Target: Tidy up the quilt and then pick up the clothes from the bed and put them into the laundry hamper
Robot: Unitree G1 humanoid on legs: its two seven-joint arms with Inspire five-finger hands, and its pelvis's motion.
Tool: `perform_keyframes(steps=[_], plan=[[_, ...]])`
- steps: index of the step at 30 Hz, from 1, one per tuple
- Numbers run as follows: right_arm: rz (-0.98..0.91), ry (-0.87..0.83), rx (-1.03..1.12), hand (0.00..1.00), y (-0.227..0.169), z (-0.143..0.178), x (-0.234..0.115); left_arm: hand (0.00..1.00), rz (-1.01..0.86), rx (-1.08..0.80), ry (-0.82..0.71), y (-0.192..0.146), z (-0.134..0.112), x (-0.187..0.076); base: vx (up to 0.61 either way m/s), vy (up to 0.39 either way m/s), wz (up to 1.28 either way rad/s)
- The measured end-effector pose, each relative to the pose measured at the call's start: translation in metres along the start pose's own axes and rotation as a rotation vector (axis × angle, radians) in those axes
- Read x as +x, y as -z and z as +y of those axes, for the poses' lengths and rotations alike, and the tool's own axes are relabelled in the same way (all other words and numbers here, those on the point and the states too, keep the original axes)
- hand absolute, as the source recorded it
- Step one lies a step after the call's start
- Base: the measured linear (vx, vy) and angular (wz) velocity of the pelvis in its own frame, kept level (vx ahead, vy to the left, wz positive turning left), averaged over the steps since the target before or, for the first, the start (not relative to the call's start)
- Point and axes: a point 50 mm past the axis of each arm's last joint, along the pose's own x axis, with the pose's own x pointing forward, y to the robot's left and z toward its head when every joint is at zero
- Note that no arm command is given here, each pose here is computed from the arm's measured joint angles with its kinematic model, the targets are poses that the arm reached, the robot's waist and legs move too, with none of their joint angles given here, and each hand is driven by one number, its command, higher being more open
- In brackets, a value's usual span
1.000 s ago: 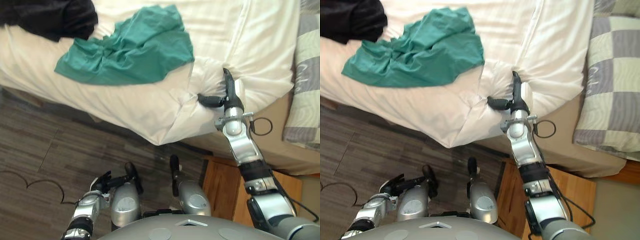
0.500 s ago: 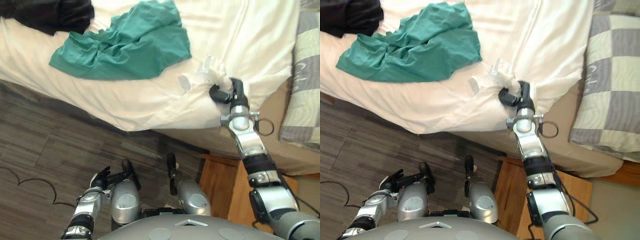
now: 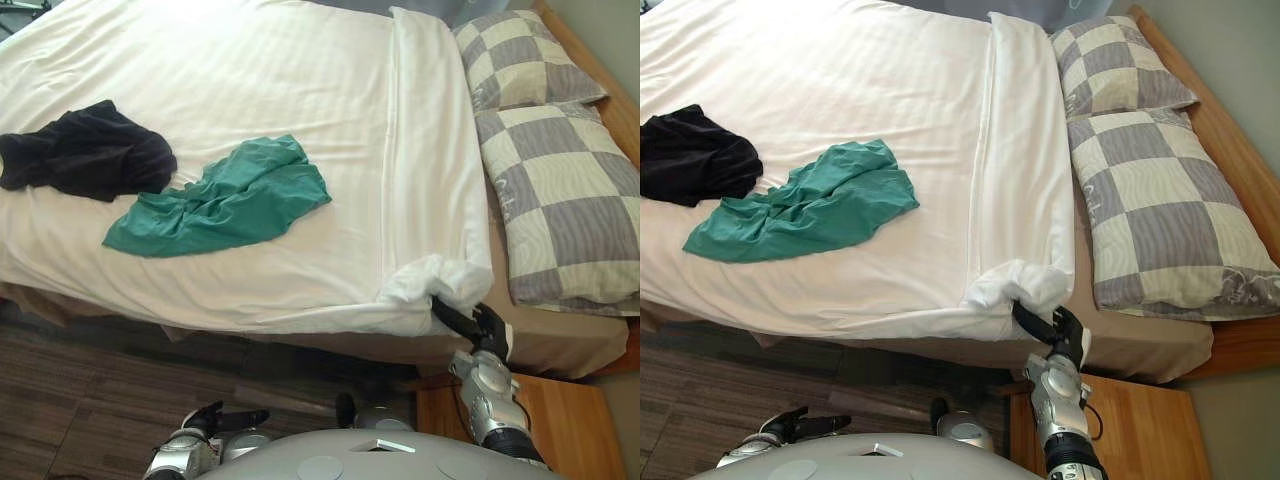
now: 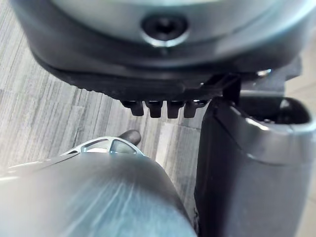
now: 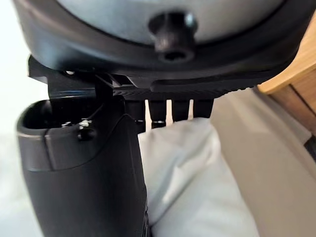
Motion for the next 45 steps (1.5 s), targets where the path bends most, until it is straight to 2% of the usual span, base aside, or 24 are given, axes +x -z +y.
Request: perform_keyframes(steps=[4, 7, 9, 13, 15, 16, 18, 20, 22, 24, 26, 29, 31, 34, 40, 45], plan=[[0.04, 0.039, 0.166, 1.0, 0.018, -0.014, -0.004, 1.0, 0.056, -0.024, 0.02, 0.012, -0.004, 0.001, -0.02, -0.063, -0.24], [0.061, 0.09, 0.181, 1.0, 0.026, -0.019, -0.006, 1.0, 0.071, -0.052, 0.04, 0.015, -0.009, 0.001, -0.02, -0.083, -0.16], [0.104, 0.213, 0.128, 1.0, 0.035, -0.03, -0.008, 1.0, 0.071, -0.075, 0.056, 0.015, -0.011, 0.001, 0.0, -0.056, -0.11], [0.299, 0.691, 0.119, 1.0, 0.068, -0.092, -0.03, 1.0, 0.094, -0.126, 0.091, 0.024, -0.018, 0.0, 0.02, -0.038, -0.09], [0.3, 0.831, 0.141, 1.0, 0.065, -0.116, -0.036, 1.0, 0.104, -0.134, 0.099, 0.029, -0.018, -0.001, 0.01, -0.048, -0.09], [0.268, 0.909, 0.153, 0.0, 0.055, -0.134, -0.038, 1.0, 0.11, -0.135, 0.1, 0.032, -0.017, -0.001, -0.03, -0.052, -0.18], [0.171, 0.966, 0.168, 0.0, 0.03, -0.157, -0.036, 1.0, 0.116, -0.136, 0.102, 0.035, -0.015, -0.002, -0.05, -0.048, -0.23], [0.004, 0.97, 0.146, 0.0, -0.012, -0.176, -0.029, 1.0, 0.114, -0.133, 0.1, 0.035, -0.012, -0.002, -0.05, -0.054, -0.1], [-0.131, 0.925, 0.104, 0.0, -0.044, -0.179, -0.025, 1.0, 0.11, -0.131, 0.096, 0.035, -0.011, -0.003, -0.04, -0.054, -0.02], [-0.266, 0.84, 0.085, 0.0, -0.074, -0.168, -0.022, 1.0, 0.112, -0.13, 0.091, 0.037, -0.01, -0.004, -0.03, -0.056, 0.0], [-0.447, 0.644, 0.066, 0.0, -0.108, -0.138, -0.018, 1.0, 0.123, -0.127, 0.082, 0.042, -0.009, -0.005, -0.03, -0.064, 0.02], [-0.594, 0.396, 0.096, 0.0, -0.135, -0.101, -0.021, 1.0, 0.123, -0.122, 0.072, 0.044, -0.01, -0.005, -0.03, -0.058, 0.04], [-0.709, 0.149, 0.231, 0.0, -0.153, -0.071, -0.028, 1.0, 0.117, -0.122, 0.071, 0.043, -0.011, -0.005, -0.02, -0.053, 0.06], [-0.801, -0.05, 0.449, 0.0, -0.166, -0.053, -0.039, 1.0, 0.103, -0.114, 0.064, 0.043, -0.012, -0.005, -0.01, -0.06, 0.17], [-0.849, -0.228, 0.797, 0.0, -0.17, -0.031, -0.047, 1.0, 0.043, -0.109, 0.01, 0.038, -0.013, -0.005, -0.01, -0.035, 0.06], [-0.904, -0.292, 0.923, 0.0, -0.184, -0.009, -0.059, 1.0, -0.072, -0.094, 0.024, 0.01, -0.024, -0.003, -0.11, -0.022, 0.22]])
